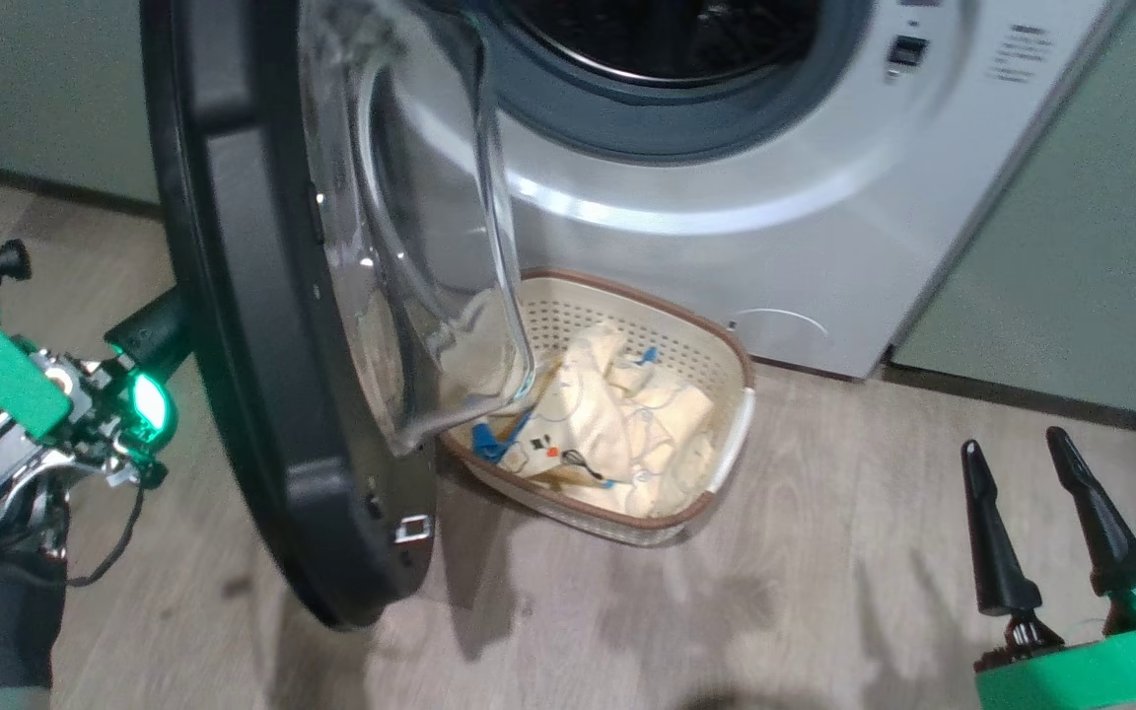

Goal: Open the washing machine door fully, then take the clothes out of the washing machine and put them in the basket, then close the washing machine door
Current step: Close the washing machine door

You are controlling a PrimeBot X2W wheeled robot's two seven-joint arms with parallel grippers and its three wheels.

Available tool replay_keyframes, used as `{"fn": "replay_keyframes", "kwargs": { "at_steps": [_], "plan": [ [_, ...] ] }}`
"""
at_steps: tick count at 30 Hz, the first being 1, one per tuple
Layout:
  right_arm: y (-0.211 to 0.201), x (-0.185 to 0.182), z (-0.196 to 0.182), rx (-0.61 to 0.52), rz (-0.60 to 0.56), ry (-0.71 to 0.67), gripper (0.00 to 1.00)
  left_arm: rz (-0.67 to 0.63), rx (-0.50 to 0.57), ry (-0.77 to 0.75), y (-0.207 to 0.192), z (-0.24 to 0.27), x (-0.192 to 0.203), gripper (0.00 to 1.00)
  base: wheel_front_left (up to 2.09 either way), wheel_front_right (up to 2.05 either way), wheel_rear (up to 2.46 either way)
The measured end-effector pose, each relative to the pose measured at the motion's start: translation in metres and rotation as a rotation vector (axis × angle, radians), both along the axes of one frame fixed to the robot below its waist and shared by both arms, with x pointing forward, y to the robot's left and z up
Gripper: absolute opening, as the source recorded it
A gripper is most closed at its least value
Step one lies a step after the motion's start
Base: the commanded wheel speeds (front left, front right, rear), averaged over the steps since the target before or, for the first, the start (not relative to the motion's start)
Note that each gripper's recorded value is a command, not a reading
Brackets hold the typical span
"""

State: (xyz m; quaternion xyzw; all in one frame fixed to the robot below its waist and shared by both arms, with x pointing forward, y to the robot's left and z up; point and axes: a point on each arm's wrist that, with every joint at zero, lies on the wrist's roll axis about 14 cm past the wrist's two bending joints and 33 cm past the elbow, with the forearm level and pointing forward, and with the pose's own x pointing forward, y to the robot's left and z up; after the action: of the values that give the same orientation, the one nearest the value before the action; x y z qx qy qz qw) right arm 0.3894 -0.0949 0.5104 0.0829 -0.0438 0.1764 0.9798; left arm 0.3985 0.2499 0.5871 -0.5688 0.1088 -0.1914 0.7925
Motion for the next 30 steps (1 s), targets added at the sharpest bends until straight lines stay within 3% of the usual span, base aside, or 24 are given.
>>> {"fn": "replay_keyframes", "kwargs": {
  "at_steps": [20, 30],
  "plan": [
    [-0.062, -0.013, 0.007, 0.000, -0.213, -0.011, 1.00, -0.181, -0.030, -0.014, -0.085, -0.005, 0.072, 0.00, 0.00, 0.00, 0.00],
    [-0.079, -0.020, 0.011, 0.003, -0.274, -0.017, 1.00, -0.213, -0.059, -0.015, -0.119, -0.004, 0.104, 0.00, 0.00, 0.00, 0.00]
  ]
}}
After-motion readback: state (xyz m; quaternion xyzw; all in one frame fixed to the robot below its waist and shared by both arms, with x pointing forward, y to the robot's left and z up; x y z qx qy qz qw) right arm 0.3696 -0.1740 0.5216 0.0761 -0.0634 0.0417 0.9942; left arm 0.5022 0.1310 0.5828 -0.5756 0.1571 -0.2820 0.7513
